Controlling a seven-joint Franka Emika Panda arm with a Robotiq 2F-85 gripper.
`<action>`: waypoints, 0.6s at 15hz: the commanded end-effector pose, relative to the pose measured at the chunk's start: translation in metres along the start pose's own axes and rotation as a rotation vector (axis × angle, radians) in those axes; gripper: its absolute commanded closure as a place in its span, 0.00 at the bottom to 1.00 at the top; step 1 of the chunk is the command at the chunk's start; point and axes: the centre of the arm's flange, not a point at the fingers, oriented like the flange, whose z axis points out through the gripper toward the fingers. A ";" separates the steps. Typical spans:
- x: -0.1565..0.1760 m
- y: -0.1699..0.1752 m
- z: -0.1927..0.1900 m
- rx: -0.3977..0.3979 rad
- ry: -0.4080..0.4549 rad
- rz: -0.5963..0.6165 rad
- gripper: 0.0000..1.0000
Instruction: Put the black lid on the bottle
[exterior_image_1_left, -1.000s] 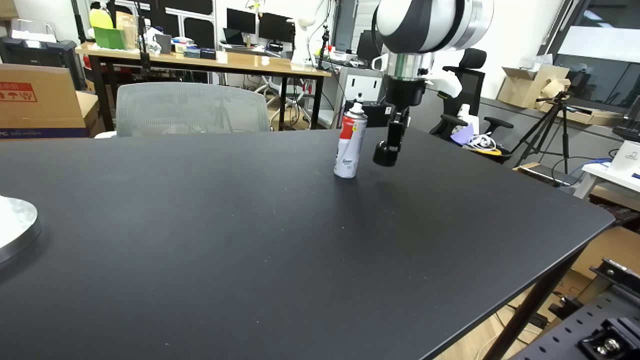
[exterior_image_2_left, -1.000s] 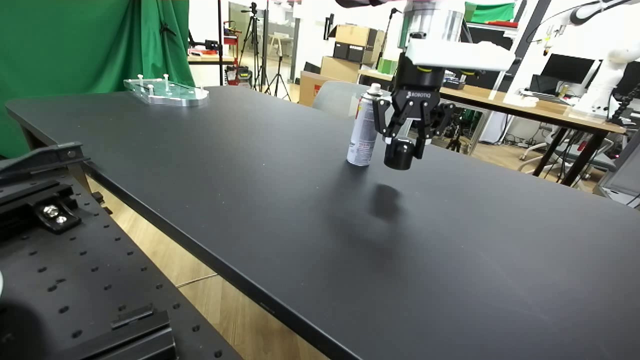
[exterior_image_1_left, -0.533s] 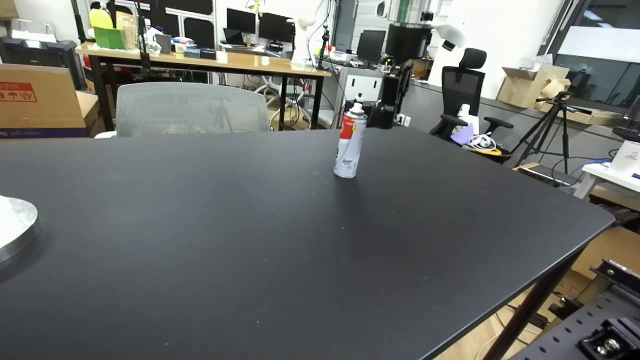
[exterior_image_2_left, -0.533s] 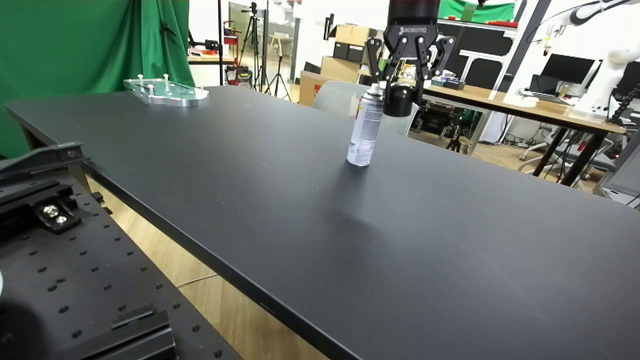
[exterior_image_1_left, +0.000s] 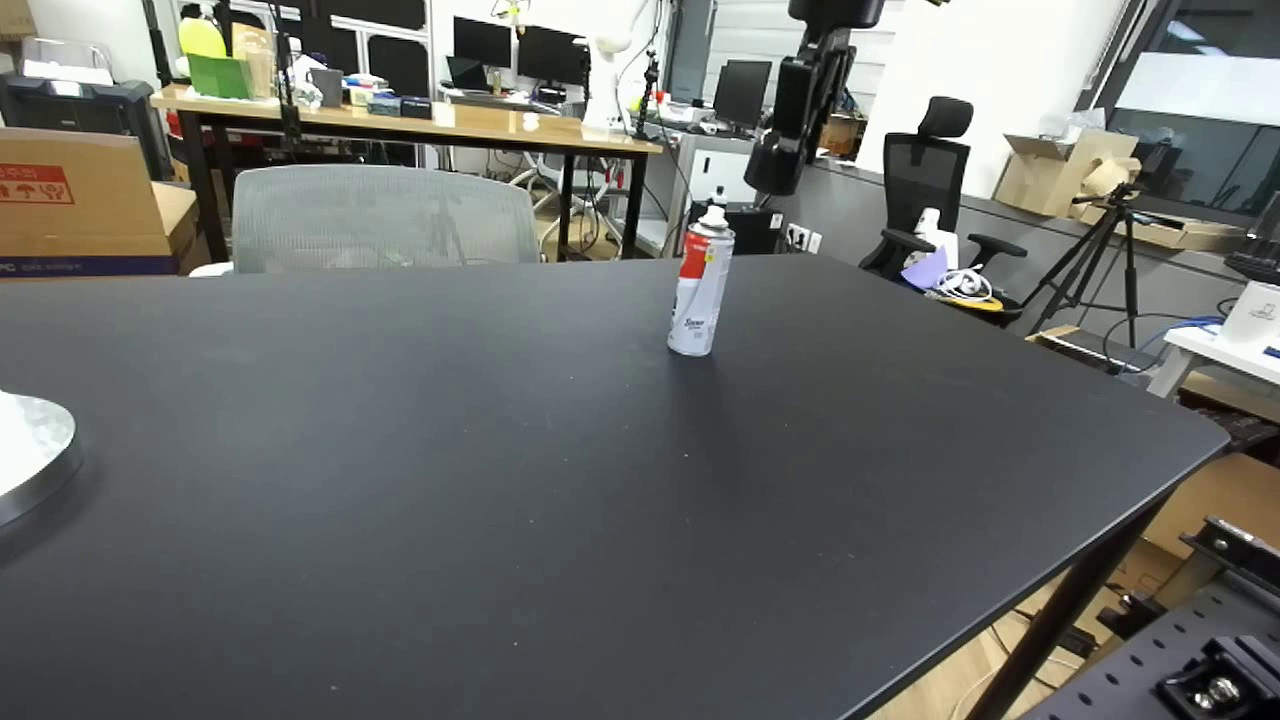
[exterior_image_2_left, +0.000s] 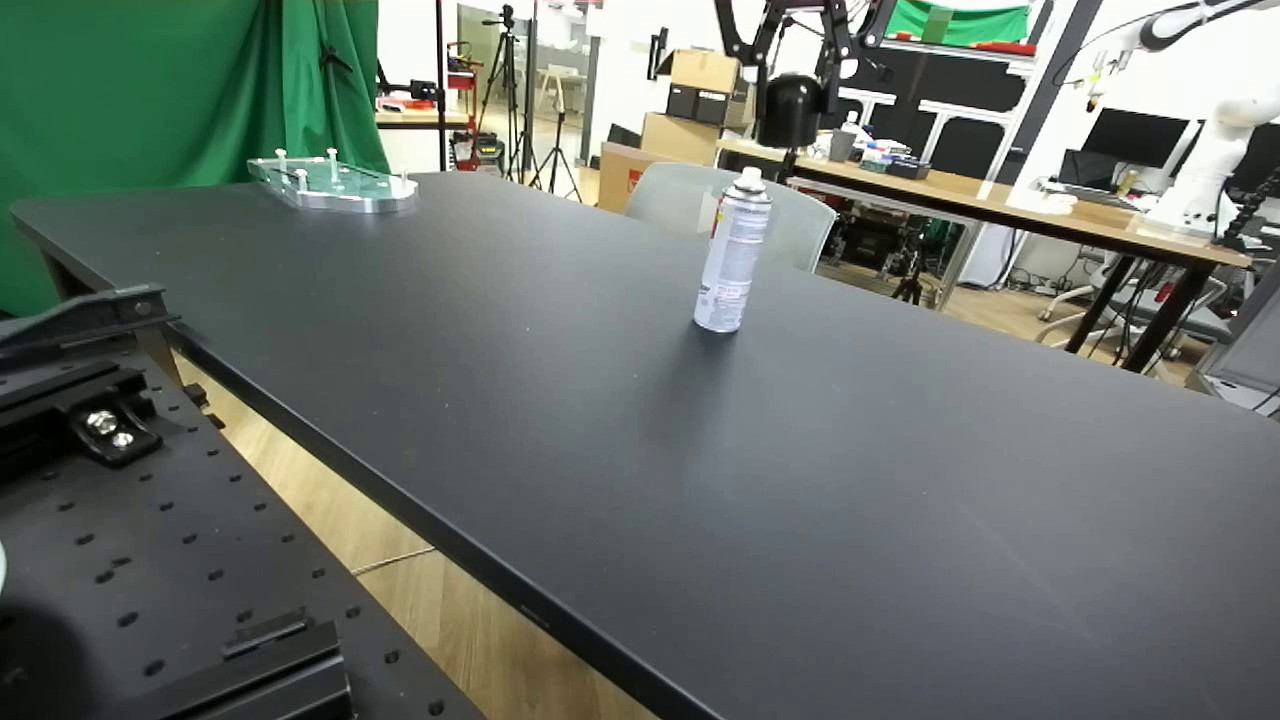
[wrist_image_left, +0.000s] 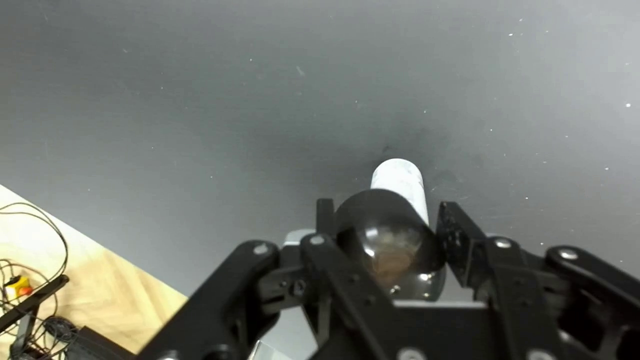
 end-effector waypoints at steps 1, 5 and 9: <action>0.012 -0.005 -0.016 0.020 -0.023 0.005 0.71; 0.032 -0.002 -0.018 0.037 -0.057 -0.015 0.71; 0.049 0.009 -0.017 0.053 -0.076 -0.024 0.71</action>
